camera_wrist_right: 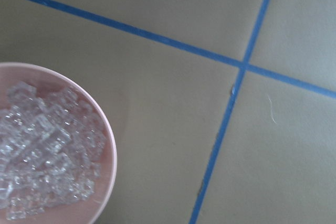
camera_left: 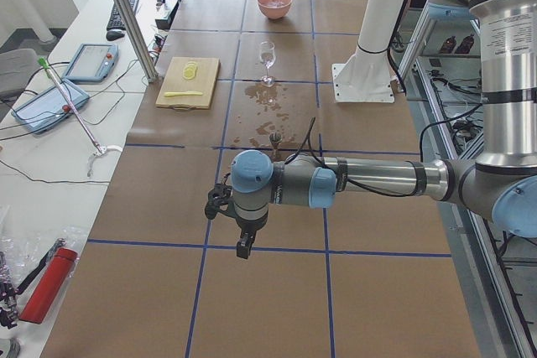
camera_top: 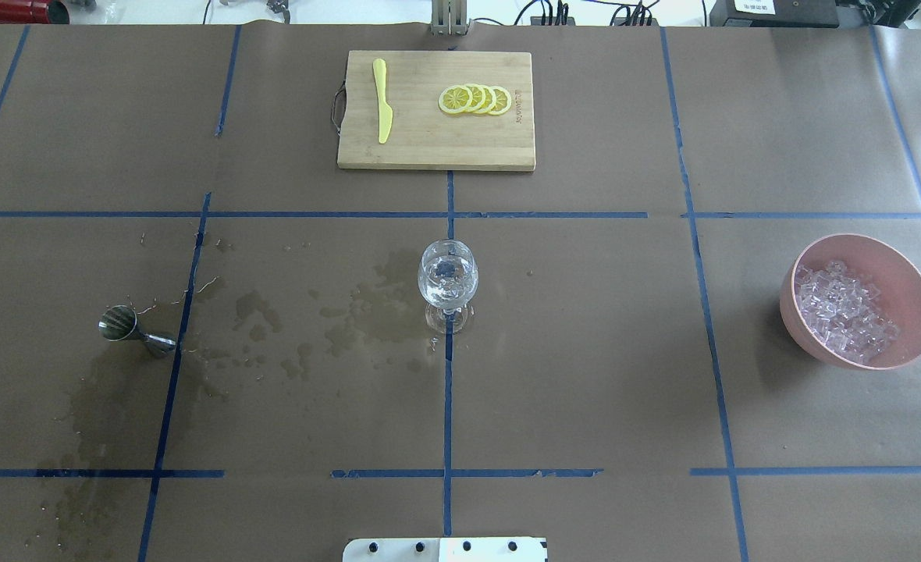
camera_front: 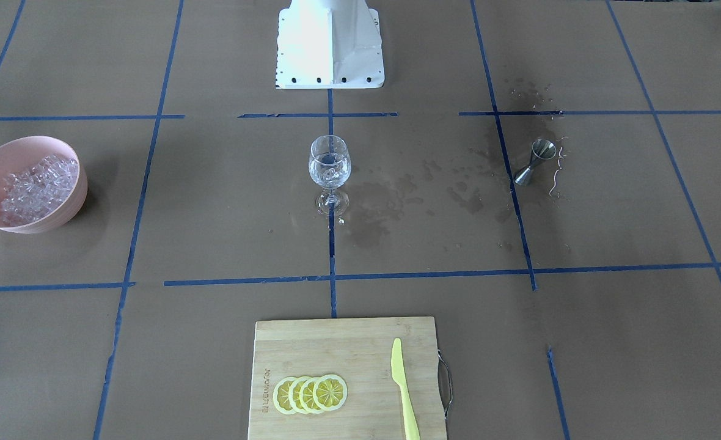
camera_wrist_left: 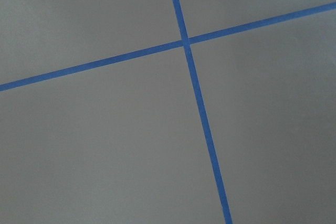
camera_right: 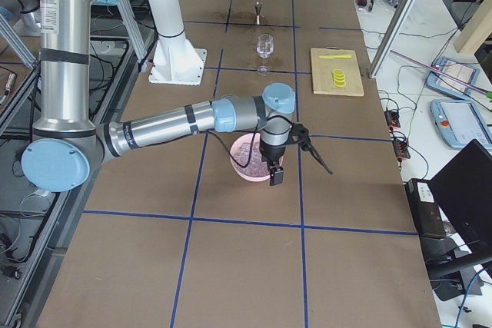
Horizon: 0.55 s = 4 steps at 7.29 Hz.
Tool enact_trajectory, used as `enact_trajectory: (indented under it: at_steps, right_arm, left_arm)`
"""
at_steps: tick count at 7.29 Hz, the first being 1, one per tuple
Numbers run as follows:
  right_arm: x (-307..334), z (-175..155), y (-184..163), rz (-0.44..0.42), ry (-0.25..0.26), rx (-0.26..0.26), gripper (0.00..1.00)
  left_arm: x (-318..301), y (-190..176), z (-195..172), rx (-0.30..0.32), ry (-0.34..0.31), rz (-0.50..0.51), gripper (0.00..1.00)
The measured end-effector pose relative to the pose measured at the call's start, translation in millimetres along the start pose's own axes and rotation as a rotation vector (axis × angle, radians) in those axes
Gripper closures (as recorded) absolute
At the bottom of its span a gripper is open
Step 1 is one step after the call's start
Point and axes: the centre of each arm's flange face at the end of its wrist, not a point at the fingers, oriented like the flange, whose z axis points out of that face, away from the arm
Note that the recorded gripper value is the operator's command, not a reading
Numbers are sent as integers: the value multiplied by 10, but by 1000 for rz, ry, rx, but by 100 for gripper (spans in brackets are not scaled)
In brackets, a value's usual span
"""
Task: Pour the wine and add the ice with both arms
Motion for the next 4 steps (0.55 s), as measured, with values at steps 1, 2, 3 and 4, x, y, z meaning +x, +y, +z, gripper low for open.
enact_trajectory:
  at_steps: [1, 2, 3, 4]
  right_arm:
    - [279, 92, 222, 66, -1, -21, 0]
    - [483, 140, 417, 115, -7, -32, 0]
    - [615, 167, 573, 133, -12, -37, 0]
    - [698, 175, 687, 133, -16, -39, 0]
  left_arm:
    - [-2, 2, 3, 0, 0, 0, 0]
    - [-6, 9, 10, -2, 2, -1, 0]
    - [-8, 12, 14, -2, 4, -1, 0]
    - [-5, 11, 13, -1, 5, -1, 0]
